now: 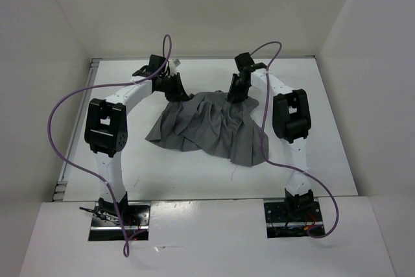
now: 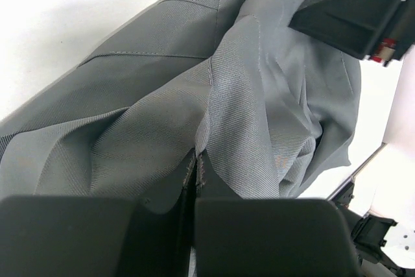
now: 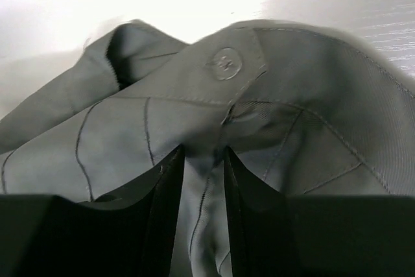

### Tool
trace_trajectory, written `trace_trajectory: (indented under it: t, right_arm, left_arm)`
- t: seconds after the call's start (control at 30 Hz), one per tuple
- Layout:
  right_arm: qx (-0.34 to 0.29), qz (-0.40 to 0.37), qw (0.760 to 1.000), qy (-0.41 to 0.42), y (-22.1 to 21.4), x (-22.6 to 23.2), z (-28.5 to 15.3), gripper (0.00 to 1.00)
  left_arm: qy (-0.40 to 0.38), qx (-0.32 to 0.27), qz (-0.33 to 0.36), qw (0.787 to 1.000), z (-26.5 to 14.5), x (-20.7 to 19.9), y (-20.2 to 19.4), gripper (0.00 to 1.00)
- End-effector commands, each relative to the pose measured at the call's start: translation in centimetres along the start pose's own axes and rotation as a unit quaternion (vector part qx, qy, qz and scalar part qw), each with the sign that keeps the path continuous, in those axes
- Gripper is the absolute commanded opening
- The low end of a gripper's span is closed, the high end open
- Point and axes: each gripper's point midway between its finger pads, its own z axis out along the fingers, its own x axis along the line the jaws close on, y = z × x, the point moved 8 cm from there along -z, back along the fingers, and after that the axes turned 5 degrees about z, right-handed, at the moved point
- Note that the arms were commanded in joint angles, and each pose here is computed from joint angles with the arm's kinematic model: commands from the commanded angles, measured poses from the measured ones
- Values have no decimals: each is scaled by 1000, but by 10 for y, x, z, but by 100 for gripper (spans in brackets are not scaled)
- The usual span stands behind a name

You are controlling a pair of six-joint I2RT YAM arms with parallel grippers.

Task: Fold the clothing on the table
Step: Flatten the skirt out

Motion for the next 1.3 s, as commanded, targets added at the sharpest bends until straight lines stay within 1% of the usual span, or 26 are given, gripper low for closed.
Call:
trace_trajectory:
  t: [0.0, 0.1, 0.17, 0.23, 0.37, 0.43, 0.47, 0.53, 0.57, 0.6, 0.63, 0.67, 0.7, 0.73, 0.77, 0.8, 0.83, 0.9, 0.93, 1.0, 1.03, 1.07, 1.13, 1.17, 1.2, 1.27]
  right_arm:
    - [4, 8, 1000, -25, -6, -6, 12, 36]
    - [11, 10, 999, -35, -12, -6, 16, 35]
    - [-3, 9, 999, -43, -10, -8, 12, 35]
    - [-1, 9, 999, -52, -13, -12, 14, 31]
    - [11, 1, 999, -41, -15, -11, 17, 0]
    - [2, -6, 1000, -21, -10, -4, 5, 0]
    - [-32, -10, 999, 7, 2, 9, -19, 0]
    - [-72, -24, 996, 36, 17, 31, -56, 0]
    - [-116, -39, 990, 69, 35, 50, -95, 0]
    - [-111, -43, 991, 64, 32, 48, -101, 0]
    - [-132, -52, 986, 93, 42, 63, -135, 0]
    - [-170, -63, 975, 131, 54, 80, -176, 0]
    - [-154, -71, 977, 128, 49, 77, -175, 0]
    - [-169, -82, 969, 162, 49, 92, -212, 0]
    - [-175, -93, 964, 175, 50, 96, -226, 0]
    - [-203, -102, 951, 210, 56, 107, -256, 0]
    - [-202, -120, 943, 234, 52, 115, -267, 0]
    - [-195, -129, 934, 271, 45, 120, -284, 0]
    - [-203, -134, 927, 285, 43, 121, -296, 0]
    - [-200, -141, 922, 301, 40, 123, -304, 0]
    - [-207, -147, 919, 303, 38, 122, -311, 0]
    - [-200, -149, 920, 302, 35, 124, -308, 0]
    - [-208, -151, 919, 298, 33, 122, -314, 0]
    - [-201, -152, 925, 285, 33, 119, -307, 0]
    - [-200, -151, 928, 275, 29, 120, -304, 0]
    - [-181, -157, 939, 247, 20, 115, -292, 0]
  left_arm:
    - [-26, -23, 25, 999, -20, -18, 8, 0]
    - [-26, -23, 25, 999, -20, -18, 8, 0]
    - [-26, -23, 25, 999, -20, -18, 8, 0]
    - [-24, -20, 23, 999, -17, -16, 7, 0]
    - [-32, -13, 21, 999, -13, -15, 7, 0]
    - [-34, -17, 19, 999, -14, -17, 10, 0]
    - [-36, -23, 23, 999, -16, -20, 14, 0]
    - [-58, -42, 35, 997, -34, -33, 27, 0]
    - [-66, -58, 43, 995, -46, -40, 35, 0]
    - [-66, -68, 46, 994, -55, -42, 41, 0]
    - [-77, -81, 57, 992, -67, -54, 49, 0]
    - [-83, -103, 65, 989, -85, -57, 58, 0]
    - [-83, -116, 68, 987, -96, -61, 63, 0]
    - [-89, -125, 76, 985, -108, -64, 67, 0]
    - [-92, -139, 81, 983, -120, -66, 72, 0]
    - [-108, -152, 93, 978, -139, -76, 76, 0]
    - [-109, -167, 94, 975, -153, -71, 81, 0]
    - [-123, -182, 102, 970, -176, -75, 82, 0]
    - [-131, -182, 110, 968, -183, -72, 80, 4]
    - [-153, -165, 125, 966, -186, -75, 69, 22]
    - [-157, -152, 131, 967, -181, -70, 64, 29]
    - [-161, -129, 117, 972, -170, -61, 50, 46]
    - [-171, -105, 109, 974, -154, -52, 34, 57]
    - [-172, -94, 104, 975, -147, -49, 24, 61]
    - [-176, -60, 76, 980, -129, -39, 1, 70]
    - [-176, -42, 60, 982, -115, -30, -17, 73]
